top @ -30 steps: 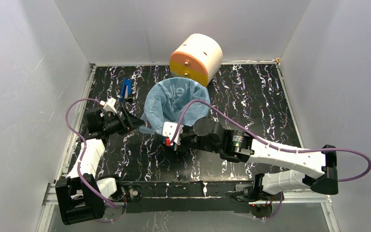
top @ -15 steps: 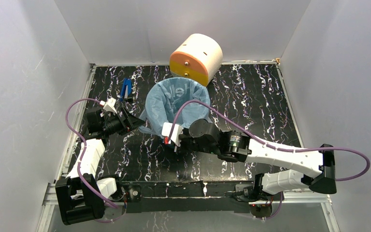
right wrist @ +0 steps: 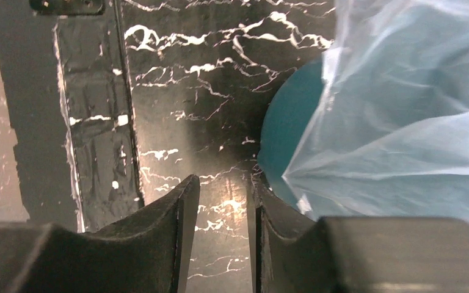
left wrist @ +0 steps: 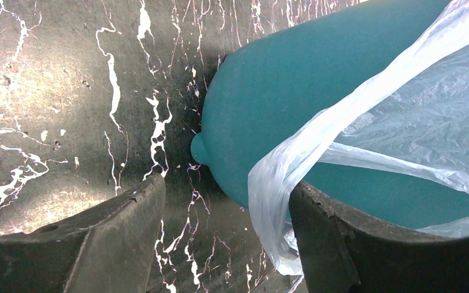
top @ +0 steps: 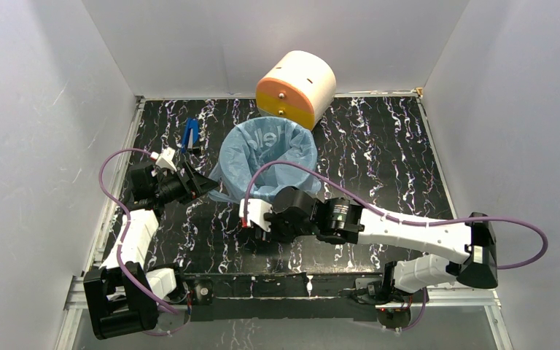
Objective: Put the trash bags into the trash bin
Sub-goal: Place the trash bag in the trash bin.
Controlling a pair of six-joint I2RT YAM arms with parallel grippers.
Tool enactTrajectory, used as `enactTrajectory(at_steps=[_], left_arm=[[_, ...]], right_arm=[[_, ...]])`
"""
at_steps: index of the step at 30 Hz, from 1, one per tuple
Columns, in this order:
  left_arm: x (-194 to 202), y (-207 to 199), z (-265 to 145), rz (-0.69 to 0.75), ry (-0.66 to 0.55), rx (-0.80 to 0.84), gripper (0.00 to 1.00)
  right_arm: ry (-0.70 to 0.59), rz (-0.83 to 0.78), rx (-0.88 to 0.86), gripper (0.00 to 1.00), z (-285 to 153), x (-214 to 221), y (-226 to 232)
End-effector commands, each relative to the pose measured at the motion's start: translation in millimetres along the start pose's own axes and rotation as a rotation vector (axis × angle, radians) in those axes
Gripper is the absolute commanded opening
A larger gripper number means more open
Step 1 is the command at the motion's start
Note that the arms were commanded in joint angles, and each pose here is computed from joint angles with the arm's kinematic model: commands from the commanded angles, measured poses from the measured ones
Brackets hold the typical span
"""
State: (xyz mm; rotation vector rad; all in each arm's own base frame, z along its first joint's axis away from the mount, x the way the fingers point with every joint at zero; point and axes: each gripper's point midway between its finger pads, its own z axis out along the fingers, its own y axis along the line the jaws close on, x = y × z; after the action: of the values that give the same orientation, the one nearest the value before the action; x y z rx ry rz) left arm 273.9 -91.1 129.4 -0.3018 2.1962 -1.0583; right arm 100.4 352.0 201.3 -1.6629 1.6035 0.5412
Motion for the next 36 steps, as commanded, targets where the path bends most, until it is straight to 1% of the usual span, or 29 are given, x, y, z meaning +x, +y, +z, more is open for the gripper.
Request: enactTrajectory(at_steps=[1,4,8,10,11,13,16,18,20,22,23,24,26,27,29,31,34,36], left_arm=[[5,-1,-1,0.009,0.01,0.011,0.71],[5,-1,-1,0.011,0.01,0.012,0.69],[5,-2,-1,0.011,0.01,0.013,0.67],[4,-1,-1,0.011,0.01,0.012,0.64],[4,-1,-1,0.011,0.01,0.012,0.62],[3,-1,-1,0.013,0.008,0.01,0.61],[4,-2,-1,0.012,0.011,0.013,0.57],[5,-2,-1,0.012,0.01,0.013,0.52],[5,-2,-1,0.013,0.01,0.013,0.46],[5,-2,-2,0.016,0.009,0.014,0.44],[4,-2,-2,0.018,0.009,0.014,0.4],[5,-2,-1,0.018,0.009,0.014,0.38],[5,-1,-1,0.017,0.01,0.012,0.37],[4,-1,-1,0.018,0.009,0.011,0.37],[4,1,-1,0.013,0.01,0.005,0.37],[5,1,0,0.012,0.013,0.003,0.36],[4,4,1,0.006,0.015,-0.006,0.35],[3,4,2,0.003,0.016,-0.009,0.35]], right_arm=[[-0.002,0.016,-0.072,0.44,-6,-5,13],[-0.091,0.023,-0.101,0.45,-19,-27,16],[-0.299,0.023,-0.107,0.44,-46,-71,15],[-0.388,0.017,-0.101,0.46,-54,-89,13],[-0.42,0.012,-0.089,0.48,-56,-97,10],[-0.449,-0.007,-0.054,0.5,-51,-106,2],[-0.423,-0.054,-0.011,0.53,-31,-107,-6],[-0.411,-0.09,0.033,0.57,-19,-111,-13],[-0.383,-0.124,0.145,0.58,-8,-111,-31],[-0.358,-0.171,0.212,0.58,1,-109,-40],[-0.343,-0.19,0.242,0.58,5,-107,-44],[-0.321,-0.198,0.283,0.58,10,-102,-50],[-0.256,-0.227,0.35,0.58,22,-83,-59],[-0.204,-0.24,0.367,0.58,28,-69,-60],[-0.106,-0.241,0.319,0.56,38,-40,-49],[-0.061,-0.213,0.252,0.53,44,-16,-35],[-0.046,-0.182,0.22,0.52,42,-4,-22],[-0.079,-0.166,0.214,0.53,32,-14,-18]])
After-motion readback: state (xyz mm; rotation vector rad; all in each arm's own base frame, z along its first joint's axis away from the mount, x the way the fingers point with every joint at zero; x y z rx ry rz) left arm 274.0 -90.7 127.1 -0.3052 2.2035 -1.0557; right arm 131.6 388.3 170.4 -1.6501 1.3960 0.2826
